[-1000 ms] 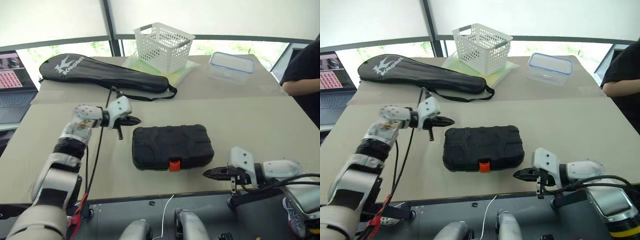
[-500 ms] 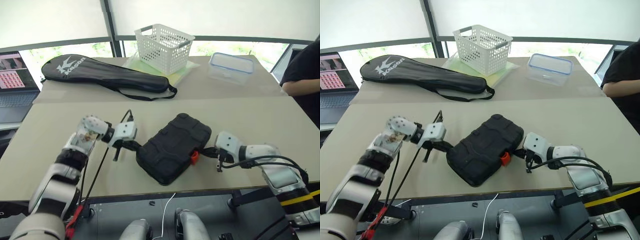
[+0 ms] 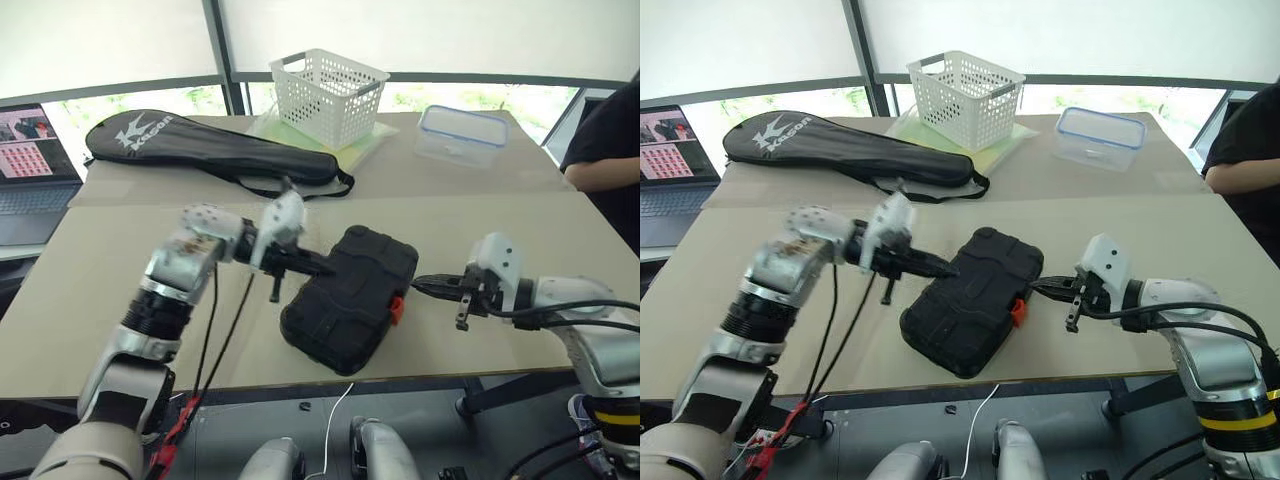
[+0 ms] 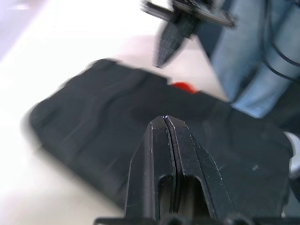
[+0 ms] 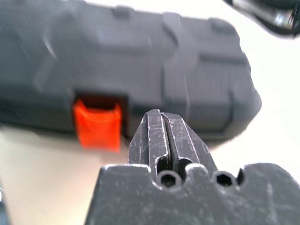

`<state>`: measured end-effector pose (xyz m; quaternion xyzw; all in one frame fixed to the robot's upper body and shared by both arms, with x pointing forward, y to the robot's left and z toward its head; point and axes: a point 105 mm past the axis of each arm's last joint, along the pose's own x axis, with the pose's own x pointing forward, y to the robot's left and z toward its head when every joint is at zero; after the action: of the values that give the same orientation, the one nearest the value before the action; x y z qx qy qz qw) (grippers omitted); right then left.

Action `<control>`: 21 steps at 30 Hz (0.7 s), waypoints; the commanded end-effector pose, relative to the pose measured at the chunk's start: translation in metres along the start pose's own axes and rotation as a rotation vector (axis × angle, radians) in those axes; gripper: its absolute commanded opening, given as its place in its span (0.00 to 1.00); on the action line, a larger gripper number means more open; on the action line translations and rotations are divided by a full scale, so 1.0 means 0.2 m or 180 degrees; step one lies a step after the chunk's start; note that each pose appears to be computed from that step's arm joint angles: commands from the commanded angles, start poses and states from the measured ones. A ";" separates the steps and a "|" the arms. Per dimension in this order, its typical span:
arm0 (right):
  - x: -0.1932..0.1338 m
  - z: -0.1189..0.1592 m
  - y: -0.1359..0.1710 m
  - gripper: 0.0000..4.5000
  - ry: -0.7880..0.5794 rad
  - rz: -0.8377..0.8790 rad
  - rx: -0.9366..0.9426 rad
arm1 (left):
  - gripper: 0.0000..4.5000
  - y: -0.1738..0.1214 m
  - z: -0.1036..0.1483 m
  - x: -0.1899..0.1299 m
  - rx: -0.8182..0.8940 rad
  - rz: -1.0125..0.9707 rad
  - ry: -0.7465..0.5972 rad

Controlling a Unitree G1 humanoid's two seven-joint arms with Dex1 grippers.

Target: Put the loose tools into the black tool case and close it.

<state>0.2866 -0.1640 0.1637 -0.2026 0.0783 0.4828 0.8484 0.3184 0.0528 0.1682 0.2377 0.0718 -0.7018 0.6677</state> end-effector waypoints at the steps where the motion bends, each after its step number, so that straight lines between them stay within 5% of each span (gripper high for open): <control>1: 0.00 0.06 0.04 0.00 -0.0094 0.0057 -0.0014 | 0.01 0.00 -0.11 0.06 0.0342 0.0007 0.0405; 8: 0.05 -0.02 0.15 0.00 0.0104 0.0264 0.0105 | 0.01 0.00 -0.16 0.10 0.0410 0.0004 0.0458; 12: -0.02 -0.14 0.16 0.00 0.0395 0.0147 0.0220 | 0.01 0.01 -0.13 0.07 0.0365 0.0099 0.0368; 18: -0.15 -0.05 0.15 0.00 0.0069 0.0008 0.0491 | 0.01 0.01 -0.15 0.04 0.0361 0.0115 0.0388; 21: -0.16 -0.17 0.18 0.00 0.0360 0.0013 0.0521 | 0.01 0.00 -0.15 0.05 0.0370 0.0115 0.0377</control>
<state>0.2443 -0.1862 0.1372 -0.1479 0.1625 0.4614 0.8595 0.3265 0.0511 0.1490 0.3179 0.0436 -0.6795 0.6598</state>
